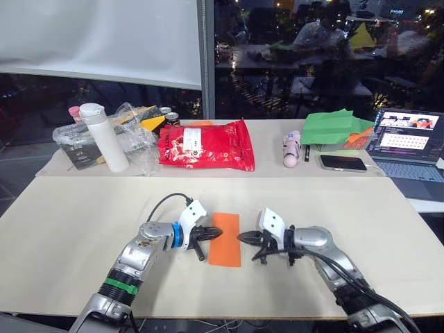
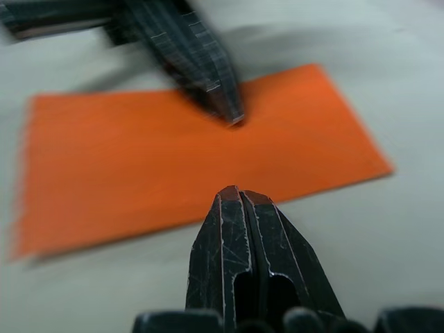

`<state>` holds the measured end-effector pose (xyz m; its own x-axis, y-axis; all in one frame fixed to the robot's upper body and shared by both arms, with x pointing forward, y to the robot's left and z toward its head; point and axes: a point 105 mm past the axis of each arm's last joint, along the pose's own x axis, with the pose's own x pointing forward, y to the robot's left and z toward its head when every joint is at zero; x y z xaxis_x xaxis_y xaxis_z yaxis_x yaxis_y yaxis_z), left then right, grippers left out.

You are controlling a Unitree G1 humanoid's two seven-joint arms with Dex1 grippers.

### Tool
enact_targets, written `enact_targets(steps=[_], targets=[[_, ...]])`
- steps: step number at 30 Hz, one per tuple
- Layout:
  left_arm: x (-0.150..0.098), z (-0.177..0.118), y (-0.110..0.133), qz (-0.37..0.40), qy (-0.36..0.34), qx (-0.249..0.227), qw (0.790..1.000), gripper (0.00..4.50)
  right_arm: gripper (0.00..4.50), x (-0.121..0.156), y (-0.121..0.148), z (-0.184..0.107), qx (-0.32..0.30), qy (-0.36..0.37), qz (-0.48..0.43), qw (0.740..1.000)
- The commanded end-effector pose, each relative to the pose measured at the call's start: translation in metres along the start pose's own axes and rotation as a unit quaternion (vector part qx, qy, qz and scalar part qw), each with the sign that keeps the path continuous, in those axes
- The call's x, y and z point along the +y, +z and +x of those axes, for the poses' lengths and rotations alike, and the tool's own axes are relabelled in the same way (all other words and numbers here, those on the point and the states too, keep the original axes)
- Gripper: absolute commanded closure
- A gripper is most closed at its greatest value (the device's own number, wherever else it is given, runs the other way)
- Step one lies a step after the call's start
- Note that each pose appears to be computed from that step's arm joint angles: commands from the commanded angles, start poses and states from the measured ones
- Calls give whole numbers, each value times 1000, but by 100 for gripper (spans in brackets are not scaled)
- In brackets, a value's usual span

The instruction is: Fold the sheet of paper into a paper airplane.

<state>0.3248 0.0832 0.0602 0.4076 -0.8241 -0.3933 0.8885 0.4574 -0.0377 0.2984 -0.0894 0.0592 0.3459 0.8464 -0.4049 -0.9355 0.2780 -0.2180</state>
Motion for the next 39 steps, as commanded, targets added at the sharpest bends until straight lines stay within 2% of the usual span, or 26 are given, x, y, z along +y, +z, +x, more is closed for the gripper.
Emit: enact_targets(steps=[1,5,8,10,17,20,25,31,39], targets=[[3,-2,-13,-6,8,26,1000,450,448,37,-9,-7,17,54,22,998],[7,-3,-9,-8,13,23,1000,450,448,60,-1,-10,14,67,26,997],[7,-4,-9,-7,8,27,1000,450,448,60,1,-11,28,54,9,998],[6,-5,-9,-6,3,30,1000,450,448,50,3,-15,37,31,-6,999],[5,-4,-10,-3,-6,36,999,450,448,-6,33,-16,-2,-63,-26,998],[2,1,-9,0,-13,37,999,450,448,-24,29,1,11,-57,-42,997],[4,1,-4,6,-12,34,999,450,448,-37,15,19,40,-42,-58,997],[6,-1,-3,2,-9,32,999,450,448,-19,8,22,43,7,-63,997],[1,1,-7,1,-20,39,999,450,448,31,9,18,26,85,-43,995]])
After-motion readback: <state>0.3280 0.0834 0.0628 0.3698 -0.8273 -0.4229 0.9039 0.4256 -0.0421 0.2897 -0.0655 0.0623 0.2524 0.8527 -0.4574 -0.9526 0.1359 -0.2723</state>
